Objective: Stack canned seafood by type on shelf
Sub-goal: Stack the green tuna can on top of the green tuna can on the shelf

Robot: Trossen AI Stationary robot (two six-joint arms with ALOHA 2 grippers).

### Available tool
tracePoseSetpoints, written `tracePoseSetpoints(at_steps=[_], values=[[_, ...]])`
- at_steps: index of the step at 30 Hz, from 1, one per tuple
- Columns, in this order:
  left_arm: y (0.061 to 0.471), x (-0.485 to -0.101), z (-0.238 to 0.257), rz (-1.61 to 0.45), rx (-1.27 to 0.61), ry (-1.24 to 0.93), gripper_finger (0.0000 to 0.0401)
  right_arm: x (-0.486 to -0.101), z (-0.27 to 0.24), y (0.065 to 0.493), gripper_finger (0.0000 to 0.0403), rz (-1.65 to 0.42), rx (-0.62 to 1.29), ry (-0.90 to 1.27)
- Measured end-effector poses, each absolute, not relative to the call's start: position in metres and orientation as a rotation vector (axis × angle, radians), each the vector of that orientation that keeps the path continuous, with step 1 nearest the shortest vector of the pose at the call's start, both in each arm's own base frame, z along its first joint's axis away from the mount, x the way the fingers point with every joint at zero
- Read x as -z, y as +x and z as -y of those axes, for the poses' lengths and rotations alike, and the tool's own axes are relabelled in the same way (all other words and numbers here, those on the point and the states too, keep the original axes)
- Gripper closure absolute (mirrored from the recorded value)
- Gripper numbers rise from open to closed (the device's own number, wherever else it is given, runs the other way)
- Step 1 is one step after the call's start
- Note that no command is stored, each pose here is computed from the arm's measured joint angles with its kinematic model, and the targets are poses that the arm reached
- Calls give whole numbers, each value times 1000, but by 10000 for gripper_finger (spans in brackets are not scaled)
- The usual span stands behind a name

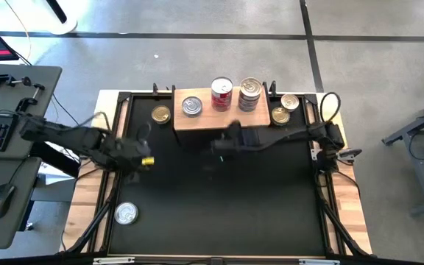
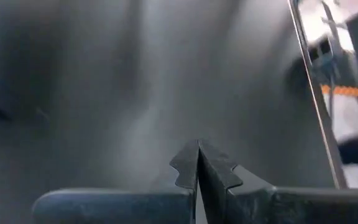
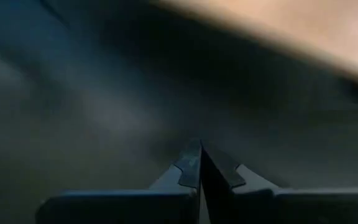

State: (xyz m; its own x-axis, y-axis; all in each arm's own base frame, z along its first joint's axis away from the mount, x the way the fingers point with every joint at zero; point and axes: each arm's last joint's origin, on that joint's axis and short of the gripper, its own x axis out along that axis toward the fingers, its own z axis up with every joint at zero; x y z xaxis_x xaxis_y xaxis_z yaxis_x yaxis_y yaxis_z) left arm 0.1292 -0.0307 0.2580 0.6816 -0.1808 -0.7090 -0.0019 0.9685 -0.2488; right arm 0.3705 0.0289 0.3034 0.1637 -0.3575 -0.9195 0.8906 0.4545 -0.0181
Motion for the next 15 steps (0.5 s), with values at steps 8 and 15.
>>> tracePoseSetpoints(at_steps=[8, 15], values=[[129, -243, 76, -923, 127, -360, 401, -267, -105, 305, 403, -1401, 832, 539], [138, -242, 127, -1043, -7, -444, 401, -220, -134, 190, 403, -1278, 624, 946]])
